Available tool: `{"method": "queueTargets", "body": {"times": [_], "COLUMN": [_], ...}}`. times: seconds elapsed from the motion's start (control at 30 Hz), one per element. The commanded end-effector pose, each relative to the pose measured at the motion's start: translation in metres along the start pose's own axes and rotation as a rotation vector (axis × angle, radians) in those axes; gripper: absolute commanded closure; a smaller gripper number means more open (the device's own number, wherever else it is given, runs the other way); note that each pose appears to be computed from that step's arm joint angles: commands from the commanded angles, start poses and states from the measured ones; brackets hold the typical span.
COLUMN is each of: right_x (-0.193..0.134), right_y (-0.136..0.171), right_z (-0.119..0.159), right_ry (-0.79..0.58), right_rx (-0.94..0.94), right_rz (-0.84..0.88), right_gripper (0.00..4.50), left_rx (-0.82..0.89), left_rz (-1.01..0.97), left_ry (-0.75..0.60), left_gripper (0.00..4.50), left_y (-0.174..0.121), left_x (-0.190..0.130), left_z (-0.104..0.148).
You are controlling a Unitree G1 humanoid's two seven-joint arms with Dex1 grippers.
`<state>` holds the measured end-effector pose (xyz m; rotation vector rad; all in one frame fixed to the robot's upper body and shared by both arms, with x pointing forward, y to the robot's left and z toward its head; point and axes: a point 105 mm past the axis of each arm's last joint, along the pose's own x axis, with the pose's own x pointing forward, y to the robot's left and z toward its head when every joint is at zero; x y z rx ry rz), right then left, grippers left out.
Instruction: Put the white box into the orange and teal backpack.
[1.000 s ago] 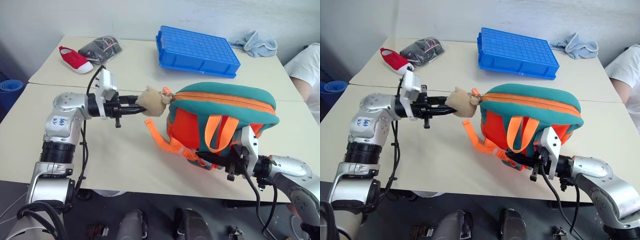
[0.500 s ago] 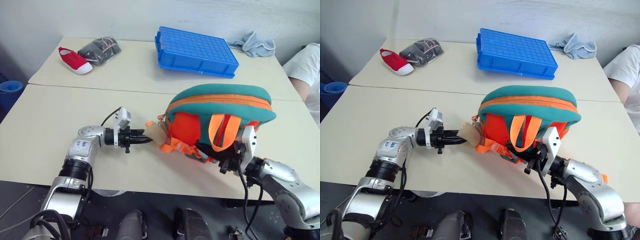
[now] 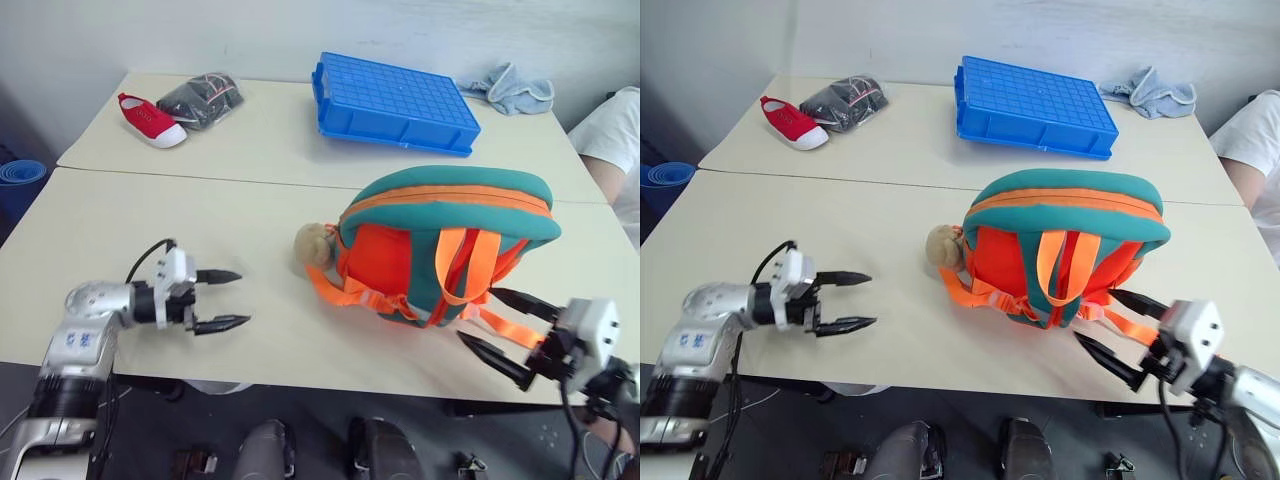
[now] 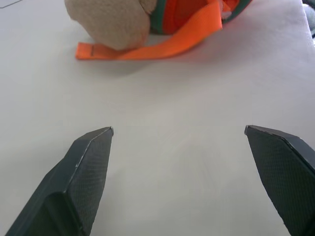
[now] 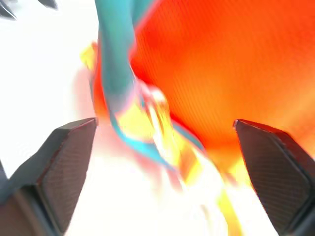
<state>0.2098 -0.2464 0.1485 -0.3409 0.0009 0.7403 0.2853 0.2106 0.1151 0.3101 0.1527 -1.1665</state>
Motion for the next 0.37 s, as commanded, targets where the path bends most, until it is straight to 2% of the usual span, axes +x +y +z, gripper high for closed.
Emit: {"method": "queueTargets", "body": {"times": [0.03,0.2,0.37], "right_x": [-0.03,-0.044,-0.04], "right_y": [-0.028,-0.048,-0.043], "right_z": [-0.006,-0.028,-0.033], "right_ry": [0.069,0.107,0.113], "right_rx": [-0.172,-0.162,-0.171], "right_rz": [-0.068,-0.109,-0.081], "right_gripper": [0.04,0.04,0.04], "left_rx": [0.115,0.129,0.131], "left_rz": [0.108,0.154,0.209], "left_ry": [0.002,0.038,0.034], "left_gripper": [0.0,0.0,0.0], "left_y": [0.005,-0.006,-0.007], "left_x": [-0.019,-0.029,-0.031], "left_z": [0.013,0.004,0.003]}}
